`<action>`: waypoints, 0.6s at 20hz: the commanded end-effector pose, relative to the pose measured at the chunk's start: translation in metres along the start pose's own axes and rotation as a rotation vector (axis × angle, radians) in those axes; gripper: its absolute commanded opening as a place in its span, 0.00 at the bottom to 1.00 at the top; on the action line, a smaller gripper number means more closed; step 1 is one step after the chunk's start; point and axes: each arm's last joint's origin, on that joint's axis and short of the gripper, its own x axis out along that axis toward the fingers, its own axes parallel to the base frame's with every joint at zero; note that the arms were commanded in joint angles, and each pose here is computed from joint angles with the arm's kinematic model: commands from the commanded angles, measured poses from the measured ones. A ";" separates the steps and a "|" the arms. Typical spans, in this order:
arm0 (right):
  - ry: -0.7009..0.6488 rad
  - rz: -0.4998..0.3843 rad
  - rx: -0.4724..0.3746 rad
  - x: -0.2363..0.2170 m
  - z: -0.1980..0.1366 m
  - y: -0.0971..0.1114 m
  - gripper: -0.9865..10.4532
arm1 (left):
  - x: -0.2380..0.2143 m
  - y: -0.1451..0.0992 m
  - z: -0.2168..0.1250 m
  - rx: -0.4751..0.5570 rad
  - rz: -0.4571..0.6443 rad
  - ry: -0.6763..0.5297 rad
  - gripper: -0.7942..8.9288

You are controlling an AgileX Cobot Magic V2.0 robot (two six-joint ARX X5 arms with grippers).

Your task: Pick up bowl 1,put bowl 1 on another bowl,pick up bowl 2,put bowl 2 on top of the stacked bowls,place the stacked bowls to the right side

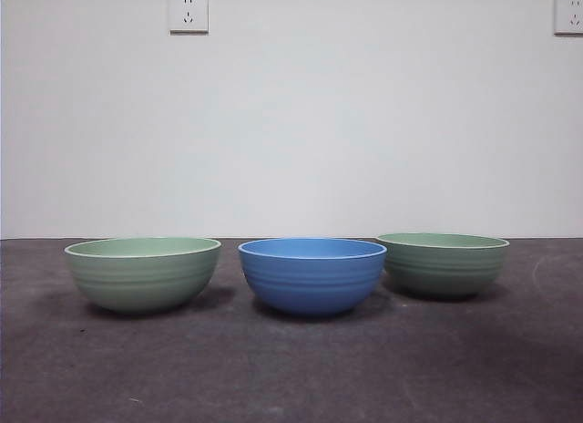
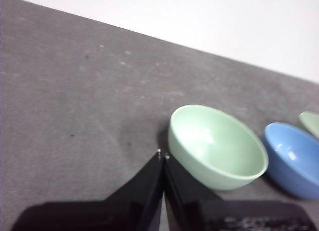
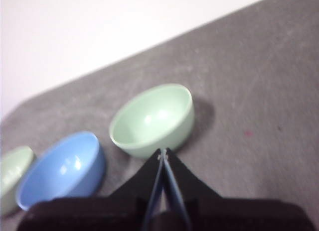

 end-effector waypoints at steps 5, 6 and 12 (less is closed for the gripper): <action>-0.015 0.010 0.012 -0.011 0.040 0.018 0.08 | -0.015 -0.016 0.030 -0.051 -0.061 -0.035 0.07; 0.004 0.003 0.001 -0.012 0.045 0.020 0.08 | -0.018 -0.018 0.035 -0.050 -0.071 -0.026 0.07; 0.219 0.051 -0.075 -0.012 0.078 0.037 0.08 | -0.027 -0.032 0.058 -0.026 -0.151 0.060 0.07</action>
